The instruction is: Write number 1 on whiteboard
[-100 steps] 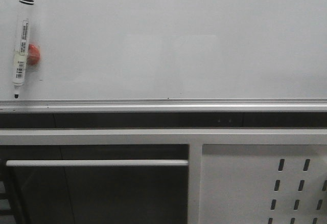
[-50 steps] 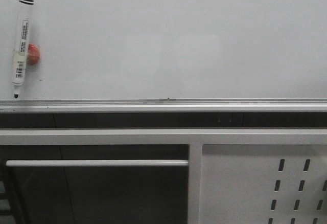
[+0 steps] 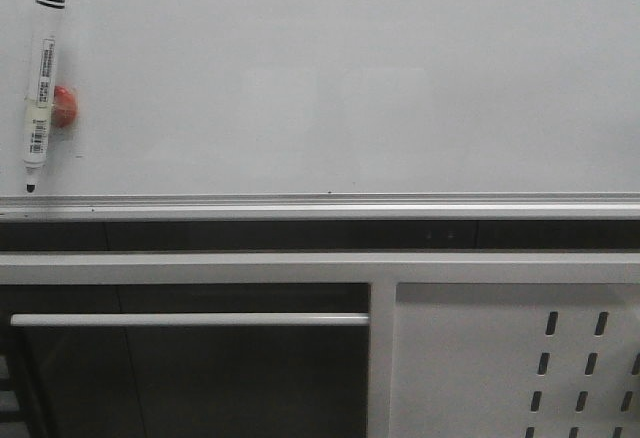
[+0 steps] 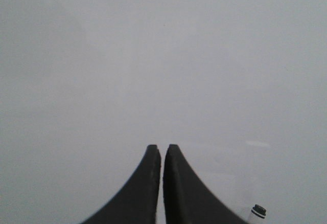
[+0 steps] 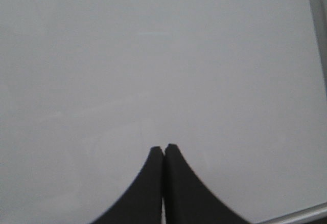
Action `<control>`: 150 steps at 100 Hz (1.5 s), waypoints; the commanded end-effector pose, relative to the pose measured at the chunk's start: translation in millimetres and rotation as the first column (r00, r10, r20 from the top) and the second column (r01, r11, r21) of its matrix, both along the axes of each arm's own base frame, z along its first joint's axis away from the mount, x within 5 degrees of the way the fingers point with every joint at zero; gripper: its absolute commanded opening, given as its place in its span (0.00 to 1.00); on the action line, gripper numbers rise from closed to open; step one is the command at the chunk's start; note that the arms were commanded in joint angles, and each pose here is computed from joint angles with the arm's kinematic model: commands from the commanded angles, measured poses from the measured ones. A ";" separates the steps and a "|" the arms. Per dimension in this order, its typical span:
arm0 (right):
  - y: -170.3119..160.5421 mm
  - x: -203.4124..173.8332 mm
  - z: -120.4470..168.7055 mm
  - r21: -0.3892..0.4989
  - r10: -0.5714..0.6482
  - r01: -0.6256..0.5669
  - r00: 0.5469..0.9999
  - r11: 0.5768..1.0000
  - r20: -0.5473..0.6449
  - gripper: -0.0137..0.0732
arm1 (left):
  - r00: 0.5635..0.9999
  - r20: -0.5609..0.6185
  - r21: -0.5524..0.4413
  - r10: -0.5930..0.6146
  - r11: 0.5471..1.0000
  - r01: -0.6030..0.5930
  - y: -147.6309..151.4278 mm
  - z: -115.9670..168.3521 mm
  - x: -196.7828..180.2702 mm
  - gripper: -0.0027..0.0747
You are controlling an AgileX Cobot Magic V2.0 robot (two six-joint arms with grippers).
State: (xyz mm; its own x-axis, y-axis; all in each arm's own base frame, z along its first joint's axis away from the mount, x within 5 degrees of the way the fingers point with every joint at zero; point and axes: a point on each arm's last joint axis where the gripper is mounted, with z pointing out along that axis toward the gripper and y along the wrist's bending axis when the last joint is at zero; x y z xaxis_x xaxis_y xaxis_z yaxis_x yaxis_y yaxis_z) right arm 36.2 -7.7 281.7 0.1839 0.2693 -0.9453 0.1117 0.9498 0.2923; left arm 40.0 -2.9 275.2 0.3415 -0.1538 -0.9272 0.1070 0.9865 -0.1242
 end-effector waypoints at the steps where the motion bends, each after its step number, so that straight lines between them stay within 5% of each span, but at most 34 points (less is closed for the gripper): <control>1: -1.6 -4.8 29.2 -0.082 -0.036 0.031 0.997 0.996 -0.069 0.09 | 1.000 -0.004 -0.018 0.006 1.000 -0.006 1.5 29.6 -10.5 0.01; 10: -2.0 -9.2 50.4 -0.098 -0.050 0.036 0.990 0.995 -0.136 0.09 | 0.999 -0.045 -0.025 0.011 1.000 -0.012 2.4 46.6 -13.9 0.01; 34: 1.5 -27.0 105.9 -0.162 -0.047 0.045 0.999 0.986 -0.004 0.09 | 0.998 -0.065 -0.057 -0.012 0.998 0.008 2.4 96.7 -17.9 0.01; 58: 4.5 -28.9 128.7 -0.179 -0.014 0.003 0.998 0.984 -0.060 0.09 | 0.985 -0.156 -0.093 -0.069 0.994 0.055 1.1 140.9 -20.5 0.01; 88: 5.4 -28.8 125.4 -0.176 0.047 -0.064 0.994 0.982 -0.102 0.09 | 0.940 -0.283 -0.154 -0.191 0.976 0.152 -10.4 101.4 7.8 0.01; 115: 6.5 -28.7 125.2 -0.162 0.085 -0.101 0.991 0.982 -0.102 0.09 | 0.932 -0.320 -0.149 -0.169 0.981 0.127 -10.8 57.9 27.0 0.01; 150: 6.7 -28.7 125.2 -0.161 0.089 -0.104 0.991 0.981 -0.102 0.09 | 0.927 -0.346 -0.027 -0.143 0.989 0.143 -13.1 21.9 36.5 0.01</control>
